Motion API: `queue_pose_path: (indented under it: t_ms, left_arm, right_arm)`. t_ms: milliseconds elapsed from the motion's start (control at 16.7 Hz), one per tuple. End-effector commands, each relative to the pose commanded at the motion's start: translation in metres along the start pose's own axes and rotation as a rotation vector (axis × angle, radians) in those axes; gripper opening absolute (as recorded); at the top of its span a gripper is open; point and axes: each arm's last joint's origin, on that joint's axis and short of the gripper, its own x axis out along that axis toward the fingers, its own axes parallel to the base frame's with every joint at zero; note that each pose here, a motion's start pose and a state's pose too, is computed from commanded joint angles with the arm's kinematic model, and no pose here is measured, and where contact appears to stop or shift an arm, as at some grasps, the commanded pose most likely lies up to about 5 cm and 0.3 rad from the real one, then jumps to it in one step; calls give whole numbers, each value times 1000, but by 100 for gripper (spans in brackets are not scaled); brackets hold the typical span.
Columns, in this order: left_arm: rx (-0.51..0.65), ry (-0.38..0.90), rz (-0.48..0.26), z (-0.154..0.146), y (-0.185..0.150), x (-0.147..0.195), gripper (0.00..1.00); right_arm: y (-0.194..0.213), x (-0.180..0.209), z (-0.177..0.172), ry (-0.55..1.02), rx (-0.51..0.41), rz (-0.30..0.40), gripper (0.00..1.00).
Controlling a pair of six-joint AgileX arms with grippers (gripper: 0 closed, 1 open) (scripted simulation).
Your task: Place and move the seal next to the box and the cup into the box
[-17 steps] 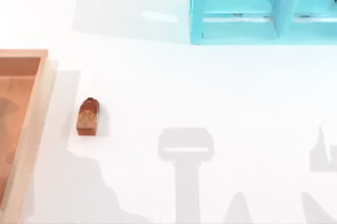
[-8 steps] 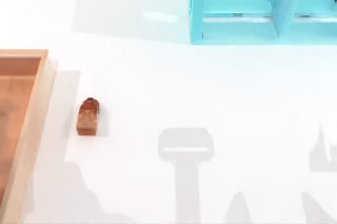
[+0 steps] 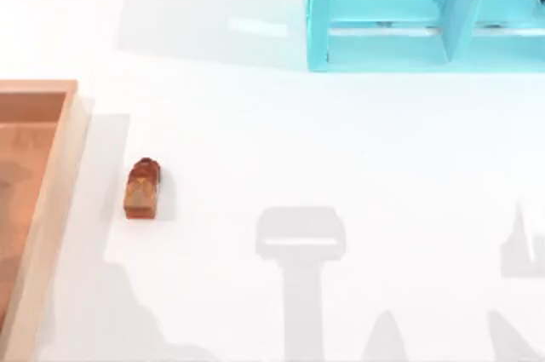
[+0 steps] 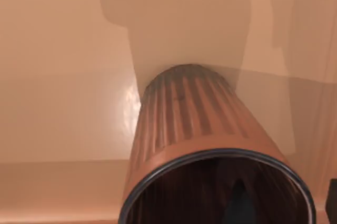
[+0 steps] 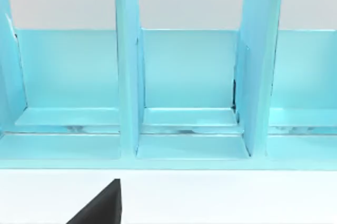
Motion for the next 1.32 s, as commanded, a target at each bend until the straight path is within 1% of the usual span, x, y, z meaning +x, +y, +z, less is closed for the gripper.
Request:
queue_pose_path:
  t_ms: [300, 360, 900, 1080, 1200, 1320]
  left_arm:
    - [0, 0, 0, 0, 0, 0, 98]
    - [0, 0, 0, 0, 0, 0, 100]
    - [1, -4, 3, 0, 0, -1, 100]
    - [-2, -71, 53, 10, 3, -20, 100]
    - [-7, -113, 97, 20, 6, -42, 100]
    - [-13, -124, 126, 24, 9, -65, 100]
  right_arm:
    - [0, 0, 0, 0, 0, 0, 100]
    - [0, 0, 0, 0, 0, 0, 100]
    - [0, 0, 0, 0, 0, 0, 100]
    - [0, 0, 0, 0, 0, 0, 100]
    - [0, 0, 0, 0, 0, 0, 100]
    - [0, 0, 0, 0, 0, 0, 100]
